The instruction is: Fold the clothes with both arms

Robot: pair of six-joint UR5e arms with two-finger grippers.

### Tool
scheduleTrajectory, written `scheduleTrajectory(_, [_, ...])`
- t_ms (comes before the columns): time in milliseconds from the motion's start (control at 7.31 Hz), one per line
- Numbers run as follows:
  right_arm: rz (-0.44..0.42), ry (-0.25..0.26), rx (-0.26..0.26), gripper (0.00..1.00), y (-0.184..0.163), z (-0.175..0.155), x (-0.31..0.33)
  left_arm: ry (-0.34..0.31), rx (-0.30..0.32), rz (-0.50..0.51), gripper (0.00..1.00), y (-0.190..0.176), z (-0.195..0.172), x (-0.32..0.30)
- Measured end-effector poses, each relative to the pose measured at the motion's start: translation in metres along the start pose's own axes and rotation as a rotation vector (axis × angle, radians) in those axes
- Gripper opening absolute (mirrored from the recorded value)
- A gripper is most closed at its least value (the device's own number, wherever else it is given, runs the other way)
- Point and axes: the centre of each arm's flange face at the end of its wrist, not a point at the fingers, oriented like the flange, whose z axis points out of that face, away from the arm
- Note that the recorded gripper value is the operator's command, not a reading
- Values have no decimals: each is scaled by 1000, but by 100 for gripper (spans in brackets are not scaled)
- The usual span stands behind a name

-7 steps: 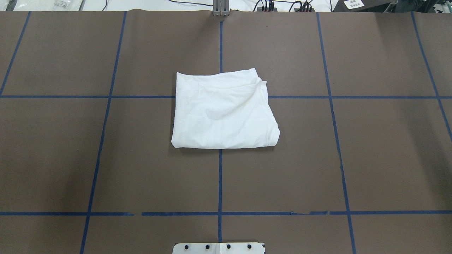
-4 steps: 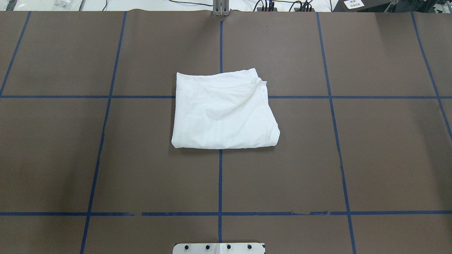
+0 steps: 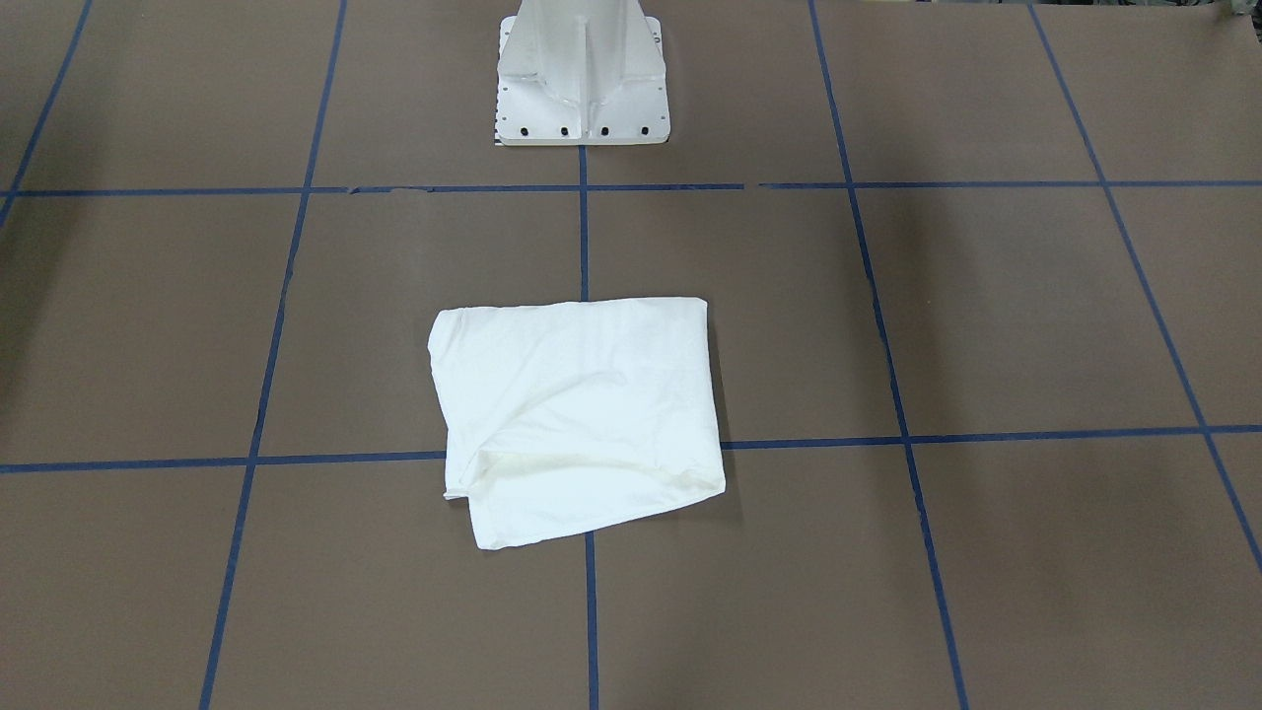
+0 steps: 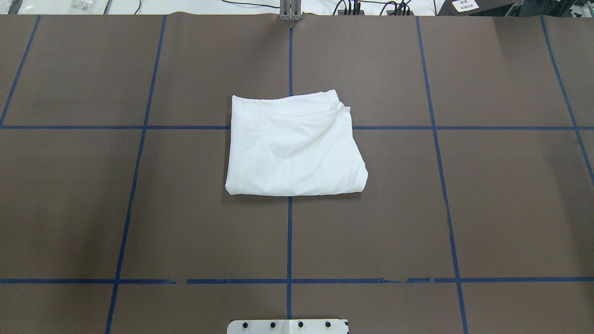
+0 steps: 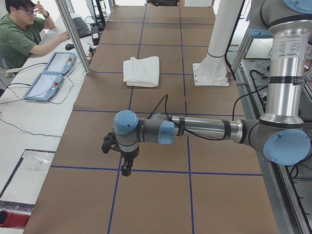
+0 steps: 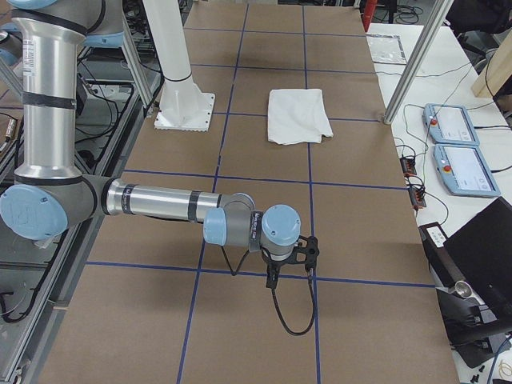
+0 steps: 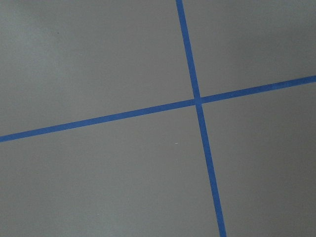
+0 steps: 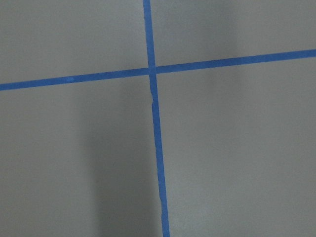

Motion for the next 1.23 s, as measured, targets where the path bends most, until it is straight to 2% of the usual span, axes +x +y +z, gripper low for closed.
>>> scheduleTrajectory(273, [-7, 52, 24, 100, 7, -19, -14, -3, 5, 5, 100, -1, -1, 1])
scheduleTrajectory(410, [-1, 59, 28, 100, 9, -24, -19, -4, 7, 8, 100, -2, -2, 1])
scheduleTrajectory(1231, [15, 38, 29, 100, 10, -26, -23, -6, 13, 20, 100, -7, -4, 3])
